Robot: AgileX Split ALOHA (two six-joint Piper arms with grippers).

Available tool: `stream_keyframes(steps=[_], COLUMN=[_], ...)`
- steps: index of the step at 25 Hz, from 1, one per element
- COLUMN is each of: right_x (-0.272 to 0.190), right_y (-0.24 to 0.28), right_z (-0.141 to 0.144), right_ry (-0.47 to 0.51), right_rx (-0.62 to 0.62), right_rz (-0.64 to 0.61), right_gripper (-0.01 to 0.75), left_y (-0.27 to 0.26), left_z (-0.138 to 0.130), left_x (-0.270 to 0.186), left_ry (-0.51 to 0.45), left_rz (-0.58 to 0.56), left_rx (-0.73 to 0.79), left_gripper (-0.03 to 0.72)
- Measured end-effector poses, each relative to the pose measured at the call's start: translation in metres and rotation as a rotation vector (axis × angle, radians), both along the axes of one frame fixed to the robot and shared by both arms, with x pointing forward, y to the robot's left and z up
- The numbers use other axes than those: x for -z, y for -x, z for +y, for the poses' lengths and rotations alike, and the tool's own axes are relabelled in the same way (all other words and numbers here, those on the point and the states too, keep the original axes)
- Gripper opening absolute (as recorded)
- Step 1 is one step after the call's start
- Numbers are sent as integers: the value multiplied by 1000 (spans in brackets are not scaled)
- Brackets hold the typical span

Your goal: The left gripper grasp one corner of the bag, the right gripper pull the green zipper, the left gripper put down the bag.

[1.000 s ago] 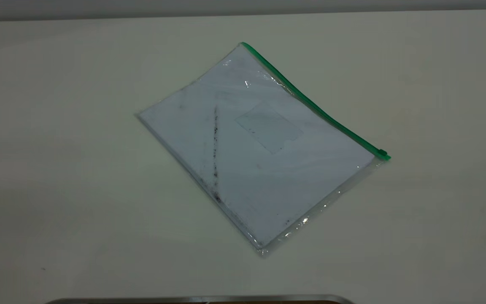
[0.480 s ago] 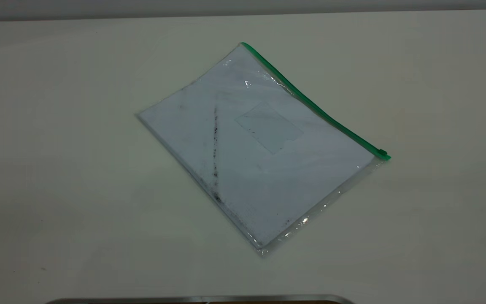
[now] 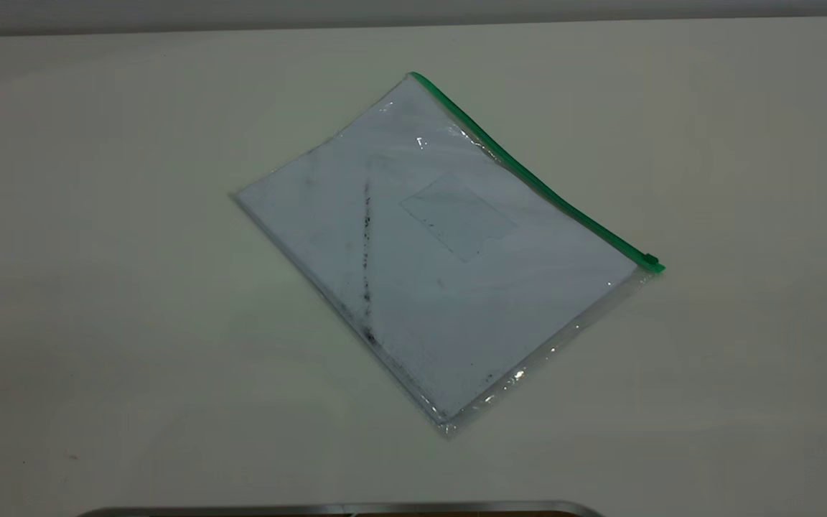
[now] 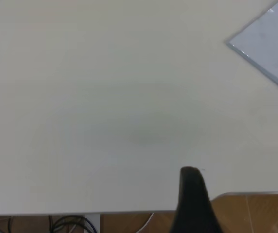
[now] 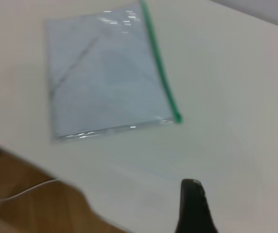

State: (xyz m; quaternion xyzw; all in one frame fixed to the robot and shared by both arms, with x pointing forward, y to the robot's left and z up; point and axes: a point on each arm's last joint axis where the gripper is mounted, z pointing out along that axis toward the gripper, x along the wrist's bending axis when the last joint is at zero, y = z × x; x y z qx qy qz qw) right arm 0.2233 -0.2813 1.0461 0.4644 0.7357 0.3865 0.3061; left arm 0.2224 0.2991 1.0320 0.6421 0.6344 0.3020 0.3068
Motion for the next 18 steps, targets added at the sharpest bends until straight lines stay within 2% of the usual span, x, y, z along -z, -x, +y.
stream_keyframes(steps=[5, 14, 18], right_x=[-1, 4, 4], right_y=[-3, -7, -7], right_z=[-1, -20, -23], right_ry=[8, -50, -69], right_rx=[132, 414, 466], right_rz=[-17, 10, 9], right_gripper=[534, 534, 534], left_y=[0, 0, 0], left_z=[0, 0, 0], left_x=[0, 0, 0], left_ry=[0, 0, 0], left_rz=[0, 0, 0], left_rx=[0, 0, 0], left_gripper=[581, 581, 581])
